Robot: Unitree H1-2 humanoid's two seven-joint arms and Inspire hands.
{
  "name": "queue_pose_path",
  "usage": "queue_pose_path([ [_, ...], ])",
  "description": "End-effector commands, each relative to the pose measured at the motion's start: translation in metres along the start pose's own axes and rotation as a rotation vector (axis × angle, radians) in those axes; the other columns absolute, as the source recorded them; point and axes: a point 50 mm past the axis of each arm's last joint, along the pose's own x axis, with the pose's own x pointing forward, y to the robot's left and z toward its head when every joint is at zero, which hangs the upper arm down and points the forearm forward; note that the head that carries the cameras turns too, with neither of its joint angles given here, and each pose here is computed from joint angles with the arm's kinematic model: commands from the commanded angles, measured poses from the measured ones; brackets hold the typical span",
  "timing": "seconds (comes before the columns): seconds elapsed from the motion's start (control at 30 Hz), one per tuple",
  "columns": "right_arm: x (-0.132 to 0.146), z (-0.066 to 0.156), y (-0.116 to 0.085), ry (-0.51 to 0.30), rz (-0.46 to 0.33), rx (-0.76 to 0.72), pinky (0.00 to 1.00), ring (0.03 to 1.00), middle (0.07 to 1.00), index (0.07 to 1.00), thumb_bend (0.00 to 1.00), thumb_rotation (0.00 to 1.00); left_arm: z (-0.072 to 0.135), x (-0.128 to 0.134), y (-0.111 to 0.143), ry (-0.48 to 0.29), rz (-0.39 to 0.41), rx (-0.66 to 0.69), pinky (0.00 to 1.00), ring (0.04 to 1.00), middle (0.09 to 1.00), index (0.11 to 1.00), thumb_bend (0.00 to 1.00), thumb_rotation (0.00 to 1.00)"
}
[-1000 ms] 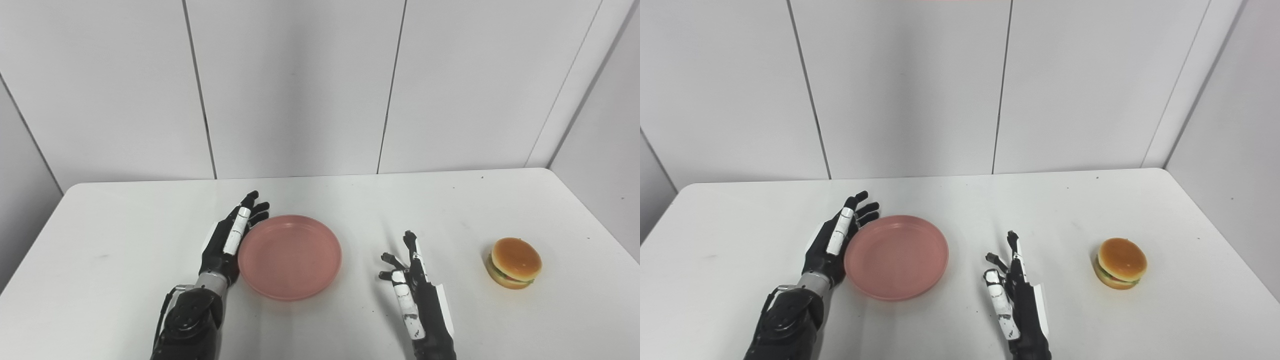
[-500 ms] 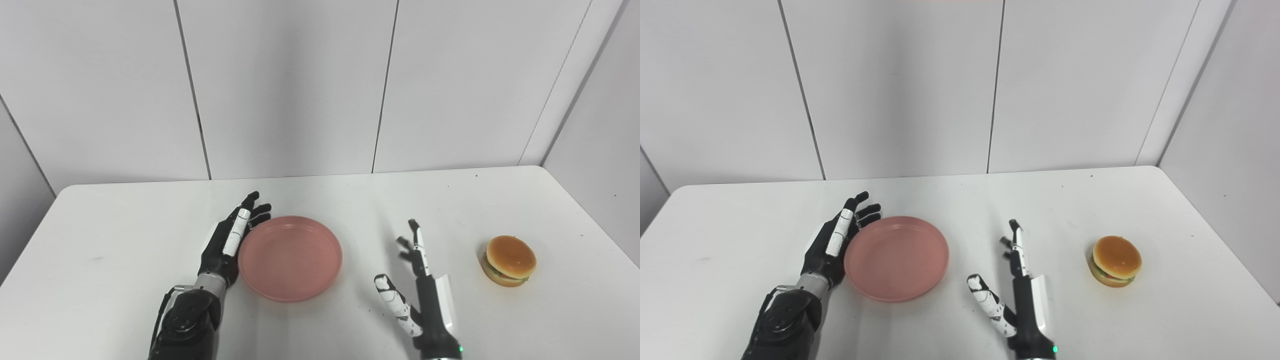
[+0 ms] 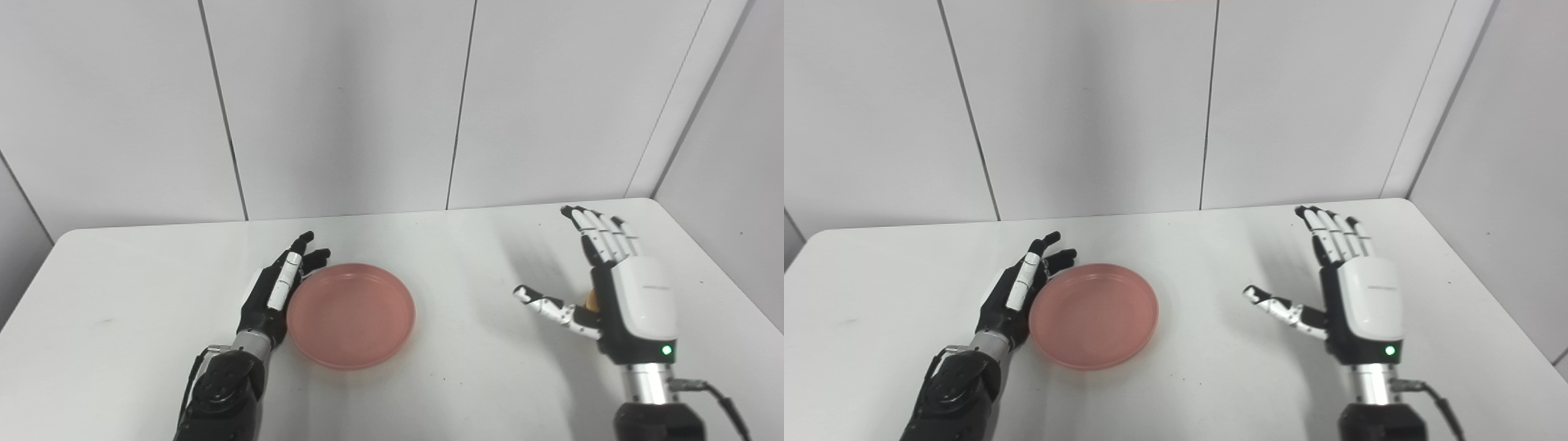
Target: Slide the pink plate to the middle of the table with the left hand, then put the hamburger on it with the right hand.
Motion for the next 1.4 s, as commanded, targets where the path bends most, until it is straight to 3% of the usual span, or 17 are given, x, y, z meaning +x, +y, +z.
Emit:
queue_pose_path([
  [0.0,0.015,-0.005,-0.007,0.006,-0.016,-0.045,0.83,0.817,0.795,0.741,0.75,0.84,0.008,0.006,-0.002,-0.013,-0.015,0.003,0.80,0.832,0.769,0.874,0.84,0.86],
  [0.27,0.021,-0.034,0.007,0.091,0.164,-0.135,0.82,0.810,0.791,0.726,0.76,0.81,0.007,0.007,0.000,-0.008,-0.016,-0.022,0.81,0.830,0.758,0.874,0.84,0.85],
  [0.53,0.017,-0.055,0.022,0.128,0.222,-0.172,0.78,0.765,0.748,0.676,0.75,0.73,0.006,0.006,-0.001,-0.007,-0.023,-0.031,0.81,0.817,0.756,0.882,0.83,0.85],
  [0.73,0.015,-0.085,0.043,0.118,0.240,-0.184,0.73,0.733,0.723,0.654,0.75,0.72,0.004,0.005,-0.002,-0.007,-0.024,-0.027,0.81,0.810,0.748,0.884,0.84,0.85],
  [0.87,0.017,-0.106,0.058,0.122,0.252,-0.201,0.73,0.720,0.712,0.647,0.78,0.81,0.005,0.004,-0.002,-0.009,-0.028,-0.024,0.79,0.806,0.746,0.888,0.83,0.85],
  [1.1,0.021,-0.123,0.067,0.109,0.267,-0.189,0.72,0.711,0.698,0.640,0.78,0.83,0.005,0.004,-0.003,-0.006,-0.028,-0.025,0.79,0.802,0.739,0.882,0.83,0.84],
  [1.3,0.023,-0.125,0.068,0.075,0.232,-0.099,0.61,0.630,0.641,0.604,0.77,0.78,0.006,0.004,-0.003,-0.009,-0.027,-0.027,0.77,0.794,0.732,0.875,0.82,0.85],
  [1.37,0.023,-0.125,0.069,0.061,0.211,-0.056,0.50,0.548,0.580,0.575,0.75,0.75,0.005,0.005,-0.003,-0.007,-0.028,-0.024,0.77,0.792,0.731,0.876,0.82,0.85],
])
